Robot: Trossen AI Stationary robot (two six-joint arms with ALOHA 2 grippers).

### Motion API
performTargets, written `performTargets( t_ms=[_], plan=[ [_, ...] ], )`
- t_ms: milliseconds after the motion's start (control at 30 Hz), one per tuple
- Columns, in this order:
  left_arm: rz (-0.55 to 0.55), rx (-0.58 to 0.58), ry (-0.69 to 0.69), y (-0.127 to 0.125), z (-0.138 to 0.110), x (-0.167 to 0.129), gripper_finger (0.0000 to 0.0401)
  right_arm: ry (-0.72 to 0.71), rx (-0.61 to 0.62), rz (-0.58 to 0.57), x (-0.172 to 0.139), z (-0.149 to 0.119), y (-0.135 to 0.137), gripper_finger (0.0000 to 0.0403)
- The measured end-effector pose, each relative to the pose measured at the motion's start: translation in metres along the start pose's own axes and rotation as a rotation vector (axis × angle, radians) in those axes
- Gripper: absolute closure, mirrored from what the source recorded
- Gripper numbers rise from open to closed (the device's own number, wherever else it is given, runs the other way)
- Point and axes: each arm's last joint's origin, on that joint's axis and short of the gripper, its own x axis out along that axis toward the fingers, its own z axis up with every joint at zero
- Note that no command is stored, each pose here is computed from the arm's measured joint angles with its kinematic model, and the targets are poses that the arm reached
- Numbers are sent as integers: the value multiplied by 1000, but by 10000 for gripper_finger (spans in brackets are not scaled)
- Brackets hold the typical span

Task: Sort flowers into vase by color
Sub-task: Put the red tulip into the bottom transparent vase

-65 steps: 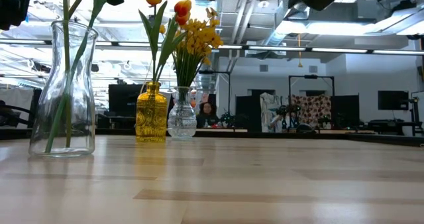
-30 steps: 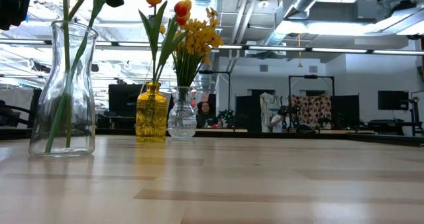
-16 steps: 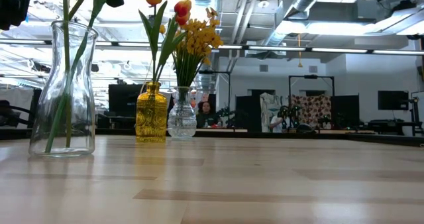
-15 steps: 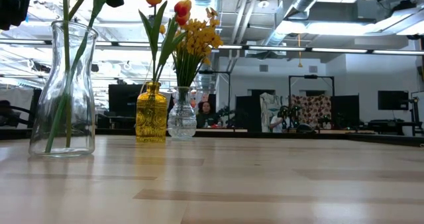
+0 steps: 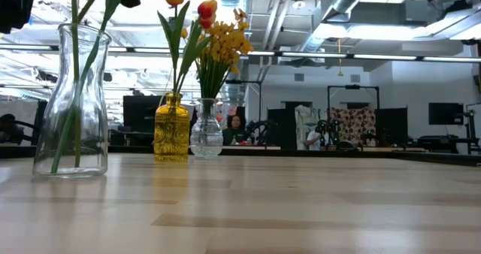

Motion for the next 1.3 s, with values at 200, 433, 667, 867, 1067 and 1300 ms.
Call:
performTargets(
  t_ms=[200,433,667,867,1067,1300],
  plan=[
    [1,18,8,0,-1,0,401,37,-65,-87,-5,4,9,237],
    [-16,20,16,-1,-2,0,401,-23,-174,-220,-9,15,16,237],
    [-29,14,9,-1,-2,0,401,-54,-142,-201,-5,16,6,237],
    [-34,19,20,-1,-3,0,401,-67,-103,-101,-3,16,2,237],
    [-33,20,21,-1,-3,0,401,-66,-103,-100,-3,16,2,243],
    [-32,22,25,-1,-3,0,401,-66,-106,-90,-3,16,2,300]
  ],
)
